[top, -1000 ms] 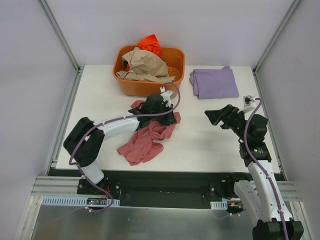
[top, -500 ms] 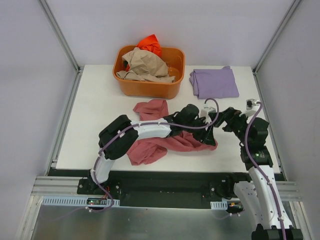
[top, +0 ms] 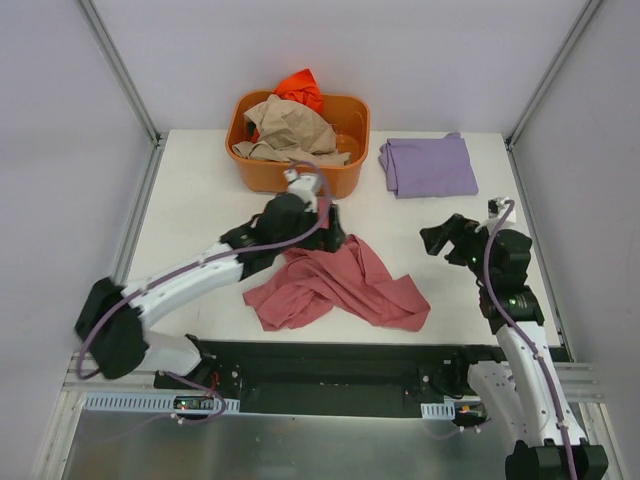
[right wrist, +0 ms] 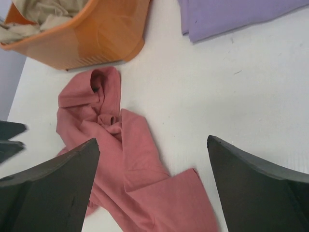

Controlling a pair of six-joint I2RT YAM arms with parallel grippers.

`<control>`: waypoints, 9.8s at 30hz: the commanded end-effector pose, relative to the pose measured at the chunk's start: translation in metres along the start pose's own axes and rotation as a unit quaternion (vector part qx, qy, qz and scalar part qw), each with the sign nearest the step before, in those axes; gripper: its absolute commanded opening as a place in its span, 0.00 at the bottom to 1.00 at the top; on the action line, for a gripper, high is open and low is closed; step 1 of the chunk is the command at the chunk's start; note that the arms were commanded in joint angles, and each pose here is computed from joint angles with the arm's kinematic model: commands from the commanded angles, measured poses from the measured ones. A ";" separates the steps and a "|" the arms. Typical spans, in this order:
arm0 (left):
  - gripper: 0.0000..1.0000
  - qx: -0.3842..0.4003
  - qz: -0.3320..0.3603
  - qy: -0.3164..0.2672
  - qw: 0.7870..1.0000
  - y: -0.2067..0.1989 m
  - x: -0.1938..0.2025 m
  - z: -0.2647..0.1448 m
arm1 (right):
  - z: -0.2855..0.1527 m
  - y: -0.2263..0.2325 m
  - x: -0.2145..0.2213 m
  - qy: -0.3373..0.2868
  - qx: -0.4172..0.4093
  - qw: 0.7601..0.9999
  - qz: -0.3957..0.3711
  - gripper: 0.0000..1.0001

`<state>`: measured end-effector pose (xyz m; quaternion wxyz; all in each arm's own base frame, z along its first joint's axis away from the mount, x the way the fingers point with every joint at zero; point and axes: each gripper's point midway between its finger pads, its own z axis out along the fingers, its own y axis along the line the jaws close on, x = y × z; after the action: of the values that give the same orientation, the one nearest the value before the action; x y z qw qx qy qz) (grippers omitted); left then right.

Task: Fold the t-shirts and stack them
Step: Flatten out the tshirt

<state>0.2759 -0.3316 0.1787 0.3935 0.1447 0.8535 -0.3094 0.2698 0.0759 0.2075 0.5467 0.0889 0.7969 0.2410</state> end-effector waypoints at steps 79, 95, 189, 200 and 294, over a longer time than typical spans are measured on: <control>0.00 -0.167 -0.084 -0.442 0.877 0.089 -0.149 -0.290 | -0.051 0.175 -0.232 -0.234 0.015 0.935 -0.267 0.01; 0.00 0.015 0.111 -0.502 0.858 -0.025 -0.200 -0.384 | -0.187 0.216 -0.297 -0.296 -0.133 0.915 -0.240 0.01; 0.00 -0.446 -0.293 -0.024 0.846 0.279 0.087 -0.120 | 0.072 -0.095 0.157 0.375 0.289 0.877 -0.083 0.96; 0.00 -0.397 -0.312 -0.034 0.863 0.267 0.077 -0.103 | 0.142 -0.066 0.059 0.287 0.230 0.916 -0.158 0.96; 0.00 -0.077 -0.106 -0.466 0.875 0.042 -0.259 -0.339 | -0.167 0.123 -0.337 -0.294 0.136 0.913 -0.249 0.00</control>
<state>0.3026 -0.0875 0.4580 0.6590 -0.1876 0.6640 -0.2993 0.2645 0.0102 0.5340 0.7266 0.0536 0.6839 -0.0392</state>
